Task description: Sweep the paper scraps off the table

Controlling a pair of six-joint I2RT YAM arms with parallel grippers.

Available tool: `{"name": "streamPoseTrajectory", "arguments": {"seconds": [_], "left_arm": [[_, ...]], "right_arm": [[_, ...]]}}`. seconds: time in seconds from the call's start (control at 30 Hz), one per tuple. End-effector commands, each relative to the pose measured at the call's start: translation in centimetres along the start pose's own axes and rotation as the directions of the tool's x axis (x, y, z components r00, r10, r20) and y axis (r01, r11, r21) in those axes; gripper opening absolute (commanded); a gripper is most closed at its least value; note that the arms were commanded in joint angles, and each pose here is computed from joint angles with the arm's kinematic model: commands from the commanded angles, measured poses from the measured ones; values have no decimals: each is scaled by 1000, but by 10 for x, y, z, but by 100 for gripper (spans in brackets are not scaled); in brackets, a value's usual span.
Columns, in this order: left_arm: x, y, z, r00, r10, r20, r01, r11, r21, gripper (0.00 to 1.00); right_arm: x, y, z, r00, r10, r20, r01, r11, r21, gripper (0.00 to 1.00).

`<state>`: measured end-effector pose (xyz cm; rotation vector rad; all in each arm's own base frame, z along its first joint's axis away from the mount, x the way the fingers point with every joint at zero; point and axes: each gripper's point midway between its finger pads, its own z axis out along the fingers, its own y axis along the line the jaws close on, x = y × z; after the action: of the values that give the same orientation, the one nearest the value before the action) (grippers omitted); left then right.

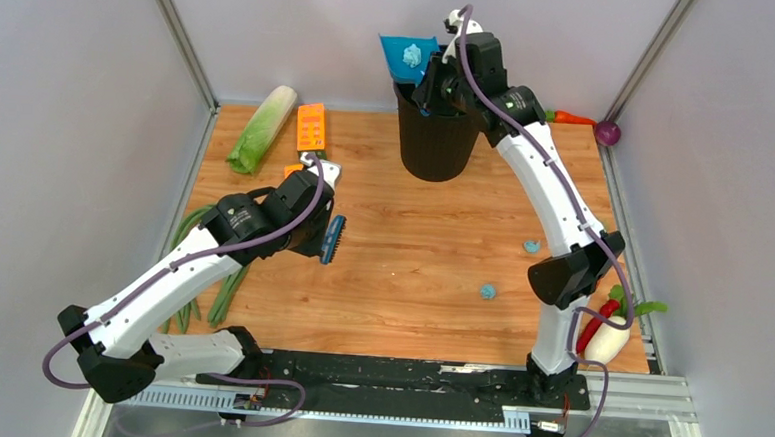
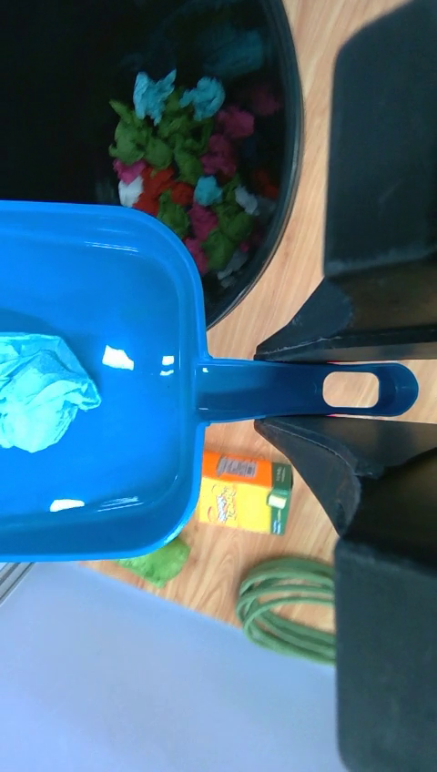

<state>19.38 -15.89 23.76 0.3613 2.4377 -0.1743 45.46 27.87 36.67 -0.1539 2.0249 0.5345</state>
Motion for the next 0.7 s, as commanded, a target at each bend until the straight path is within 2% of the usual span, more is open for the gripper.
{"name": "streamPoseTrajectory", "arguments": {"seconds": [0.0,0.23,0.5,0.6,0.67], "left_arm": [[-9,2,-8,999,-27,39,27,1000,-1,0],[-18,-2,-8,999,-23,50,23,1000,5,0],[-20,-6,-8,998,-36,55,35,999,22,0],[-16,-4,-7,998,-44,49,43,999,20,0],[-14,-4,-7,997,-51,49,50,998,23,0]], "right_arm": [[-33,22,-5,991,118,68,-105,979,-175,0],[-41,16,-5,953,303,7,-284,899,-334,0],[-62,8,-20,849,520,-89,-483,699,-528,0],[-67,5,-24,814,568,-120,-520,622,-585,0],[-70,4,-26,806,578,-126,-525,601,-603,0]]}}
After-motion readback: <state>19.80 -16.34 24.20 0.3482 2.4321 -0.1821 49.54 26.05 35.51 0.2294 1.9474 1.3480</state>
